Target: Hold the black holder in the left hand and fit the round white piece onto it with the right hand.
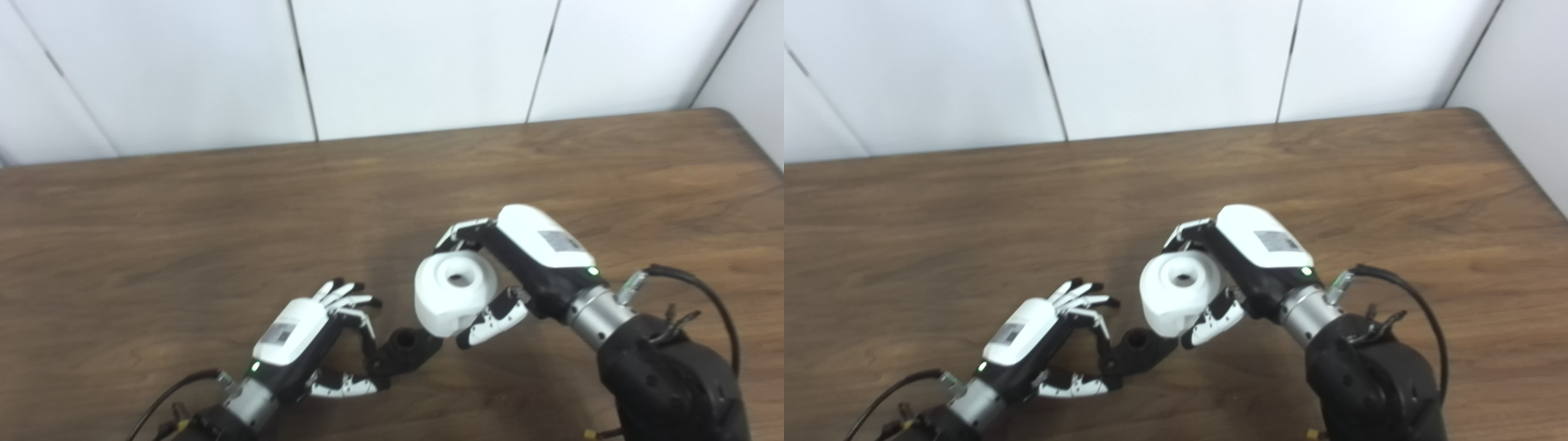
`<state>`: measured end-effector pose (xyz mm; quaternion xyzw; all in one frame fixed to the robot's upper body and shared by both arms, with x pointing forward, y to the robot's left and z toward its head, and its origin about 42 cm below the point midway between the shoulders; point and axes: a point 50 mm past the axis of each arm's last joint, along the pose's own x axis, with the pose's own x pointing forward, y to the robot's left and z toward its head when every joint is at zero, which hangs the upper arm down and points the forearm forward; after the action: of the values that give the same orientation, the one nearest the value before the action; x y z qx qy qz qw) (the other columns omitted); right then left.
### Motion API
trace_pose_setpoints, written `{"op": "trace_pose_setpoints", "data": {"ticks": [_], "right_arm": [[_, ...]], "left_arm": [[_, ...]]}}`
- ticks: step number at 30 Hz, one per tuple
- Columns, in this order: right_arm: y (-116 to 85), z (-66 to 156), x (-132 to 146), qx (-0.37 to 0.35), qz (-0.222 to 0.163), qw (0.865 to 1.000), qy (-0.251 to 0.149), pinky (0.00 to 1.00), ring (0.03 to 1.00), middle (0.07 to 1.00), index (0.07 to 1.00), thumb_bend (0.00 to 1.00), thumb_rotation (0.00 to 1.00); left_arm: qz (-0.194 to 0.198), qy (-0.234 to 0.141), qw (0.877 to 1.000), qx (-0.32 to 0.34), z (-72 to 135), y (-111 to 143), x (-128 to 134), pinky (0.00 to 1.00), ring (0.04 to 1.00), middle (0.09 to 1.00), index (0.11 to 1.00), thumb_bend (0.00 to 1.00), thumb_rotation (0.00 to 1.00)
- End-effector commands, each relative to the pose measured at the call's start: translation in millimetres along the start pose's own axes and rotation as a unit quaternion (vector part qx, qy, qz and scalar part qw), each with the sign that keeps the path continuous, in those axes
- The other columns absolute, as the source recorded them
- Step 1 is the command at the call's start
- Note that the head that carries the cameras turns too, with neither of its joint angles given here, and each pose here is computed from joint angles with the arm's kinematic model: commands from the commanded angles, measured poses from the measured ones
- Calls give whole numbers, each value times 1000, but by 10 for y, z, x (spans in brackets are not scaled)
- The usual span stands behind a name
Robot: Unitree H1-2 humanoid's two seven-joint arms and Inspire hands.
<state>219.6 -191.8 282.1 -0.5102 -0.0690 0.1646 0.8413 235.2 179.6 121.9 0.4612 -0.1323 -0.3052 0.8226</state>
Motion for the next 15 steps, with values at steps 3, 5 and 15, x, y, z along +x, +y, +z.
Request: {"op": "trace_pose_setpoints", "data": {"ticks": [3,5,15], "right_arm": [[-158,106,-11,-13,-30,999,-30,760,578,463,503,531,5],[-168,126,-17,-12,-28,999,-37,758,576,464,501,531,5],[-144,156,6,-5,-27,998,-49,744,566,466,501,531,5]], "left_arm": [[-103,26,994,-2,13,-358,-33,1000,930,811,487,518,62],[-103,26,994,-2,24,-352,-12,1000,927,812,487,518,62],[-103,24,994,6,79,-332,48,1000,920,810,488,517,64]]}}
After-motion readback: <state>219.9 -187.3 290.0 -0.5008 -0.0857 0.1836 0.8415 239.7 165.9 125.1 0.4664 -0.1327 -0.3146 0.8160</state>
